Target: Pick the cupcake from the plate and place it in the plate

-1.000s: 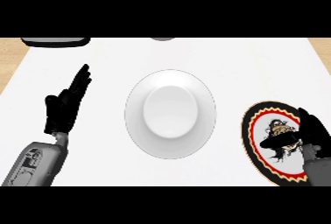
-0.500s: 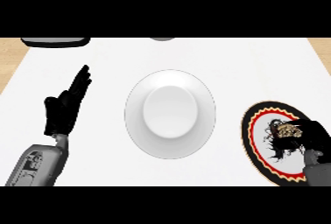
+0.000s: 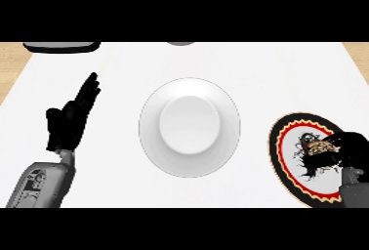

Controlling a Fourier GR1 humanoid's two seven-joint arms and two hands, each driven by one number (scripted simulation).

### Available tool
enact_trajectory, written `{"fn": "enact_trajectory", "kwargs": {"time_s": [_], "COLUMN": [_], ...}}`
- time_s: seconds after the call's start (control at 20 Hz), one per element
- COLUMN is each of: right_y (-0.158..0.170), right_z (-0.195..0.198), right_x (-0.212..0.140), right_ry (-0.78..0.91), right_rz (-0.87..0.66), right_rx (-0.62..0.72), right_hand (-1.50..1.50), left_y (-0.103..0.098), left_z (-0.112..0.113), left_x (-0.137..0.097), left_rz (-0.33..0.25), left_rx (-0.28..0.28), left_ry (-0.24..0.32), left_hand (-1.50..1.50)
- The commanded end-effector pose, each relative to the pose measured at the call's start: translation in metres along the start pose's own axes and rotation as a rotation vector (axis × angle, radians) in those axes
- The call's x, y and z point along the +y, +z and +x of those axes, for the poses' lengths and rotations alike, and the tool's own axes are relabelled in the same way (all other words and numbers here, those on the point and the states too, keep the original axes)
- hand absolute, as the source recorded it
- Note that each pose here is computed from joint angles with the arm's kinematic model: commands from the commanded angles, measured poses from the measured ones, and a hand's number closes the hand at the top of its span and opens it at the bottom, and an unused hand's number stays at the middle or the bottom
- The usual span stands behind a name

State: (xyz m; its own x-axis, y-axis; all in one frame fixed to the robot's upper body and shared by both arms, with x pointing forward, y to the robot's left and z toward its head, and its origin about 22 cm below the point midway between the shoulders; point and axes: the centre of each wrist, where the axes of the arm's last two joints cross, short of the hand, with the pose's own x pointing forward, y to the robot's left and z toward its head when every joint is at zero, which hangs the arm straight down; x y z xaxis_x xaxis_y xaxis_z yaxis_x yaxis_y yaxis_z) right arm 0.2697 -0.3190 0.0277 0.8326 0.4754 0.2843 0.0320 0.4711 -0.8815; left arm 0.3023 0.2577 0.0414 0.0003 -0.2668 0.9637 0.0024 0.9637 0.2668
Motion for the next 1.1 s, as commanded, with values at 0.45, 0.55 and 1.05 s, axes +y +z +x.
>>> {"fn": "enact_trajectory", "kwargs": {"time_s": [0.45, 0.55, 1.05], "right_y": [0.095, 0.100, 0.171], "right_z": [-0.027, -0.021, 0.019], "right_x": [-0.007, -0.031, -0.051], "right_ry": [0.090, 0.043, -0.119], "right_rz": [-0.201, -0.280, -0.236], "right_rx": [-0.789, -0.868, -1.148], "right_hand": [1.50, 1.50, 1.50], "left_y": [0.001, 0.003, -0.001], "left_z": [-0.006, -0.007, 0.002], "left_x": [0.003, 0.010, -0.006], "left_rz": [0.034, 0.045, -0.002], "left_rx": [0.024, 0.021, 0.004], "left_ry": [-0.019, -0.013, -0.012], "left_hand": [0.00, 0.00, 0.00]}}
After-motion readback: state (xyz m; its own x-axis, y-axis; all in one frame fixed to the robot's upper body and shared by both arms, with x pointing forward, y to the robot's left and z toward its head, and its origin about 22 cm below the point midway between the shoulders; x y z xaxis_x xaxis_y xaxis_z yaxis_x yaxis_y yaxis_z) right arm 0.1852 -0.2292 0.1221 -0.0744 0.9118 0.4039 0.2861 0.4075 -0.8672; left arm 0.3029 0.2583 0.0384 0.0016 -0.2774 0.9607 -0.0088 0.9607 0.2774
